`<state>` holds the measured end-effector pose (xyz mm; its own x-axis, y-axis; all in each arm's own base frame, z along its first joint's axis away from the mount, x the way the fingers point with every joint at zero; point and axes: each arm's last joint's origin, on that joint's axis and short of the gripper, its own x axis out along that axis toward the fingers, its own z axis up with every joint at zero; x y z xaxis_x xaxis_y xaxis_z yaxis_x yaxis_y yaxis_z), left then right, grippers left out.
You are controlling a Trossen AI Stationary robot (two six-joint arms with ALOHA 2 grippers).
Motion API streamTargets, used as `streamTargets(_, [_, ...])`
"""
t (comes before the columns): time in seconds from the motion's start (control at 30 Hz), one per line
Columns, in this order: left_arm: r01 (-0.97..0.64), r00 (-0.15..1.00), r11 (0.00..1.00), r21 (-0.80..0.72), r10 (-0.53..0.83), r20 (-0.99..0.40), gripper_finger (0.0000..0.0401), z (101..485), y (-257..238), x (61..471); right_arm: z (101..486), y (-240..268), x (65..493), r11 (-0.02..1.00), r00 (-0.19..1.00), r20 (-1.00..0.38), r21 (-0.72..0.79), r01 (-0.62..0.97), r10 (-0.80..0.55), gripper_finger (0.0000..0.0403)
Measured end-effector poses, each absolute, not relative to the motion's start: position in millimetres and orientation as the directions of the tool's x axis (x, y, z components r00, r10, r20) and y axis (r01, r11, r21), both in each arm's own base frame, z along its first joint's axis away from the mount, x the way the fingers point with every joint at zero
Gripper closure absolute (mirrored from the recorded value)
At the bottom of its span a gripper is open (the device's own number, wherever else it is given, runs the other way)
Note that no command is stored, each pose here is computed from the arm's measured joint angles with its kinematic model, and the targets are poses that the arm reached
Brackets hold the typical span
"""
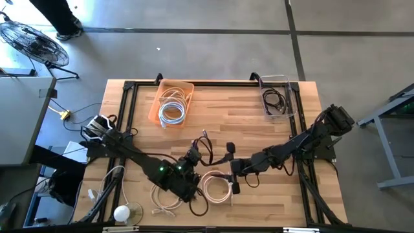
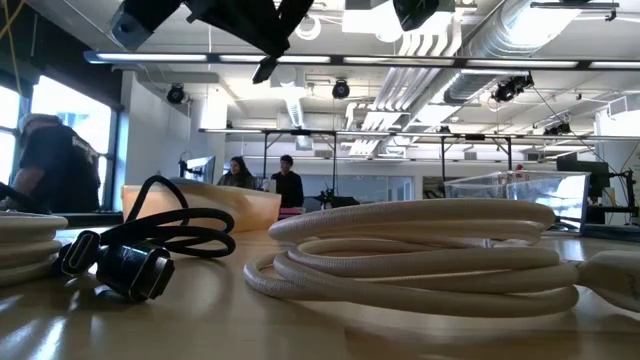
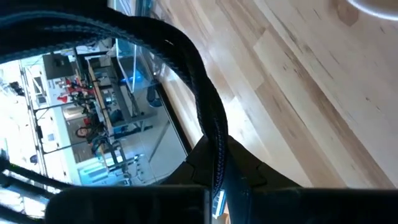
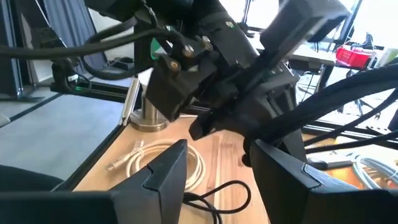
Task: Pick & Place USB Port
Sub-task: Put the black charger cable into the transparent bin
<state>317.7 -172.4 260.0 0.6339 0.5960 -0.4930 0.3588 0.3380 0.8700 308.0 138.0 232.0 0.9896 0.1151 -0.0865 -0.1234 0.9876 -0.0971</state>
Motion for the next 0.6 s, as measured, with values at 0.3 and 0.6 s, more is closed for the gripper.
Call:
streamTargets(0.3, [0.331, 0.682, 0.259, 0.907, 0.598, -0.420, 0.0394, 261, -198, 301, 229, 138, 308, 0.988, 0.987, -0.117, -0.091, -0.125, 0.115, 0.0251])
streamTargets(0.6, [0.329, 0.696, 0.241, 0.913, 0.591, -0.407, 0.0394, 262, -205, 295, 229, 138, 308, 0.989, 0.987, -0.118, -0.084, -0.123, 0.113, 0.0256])
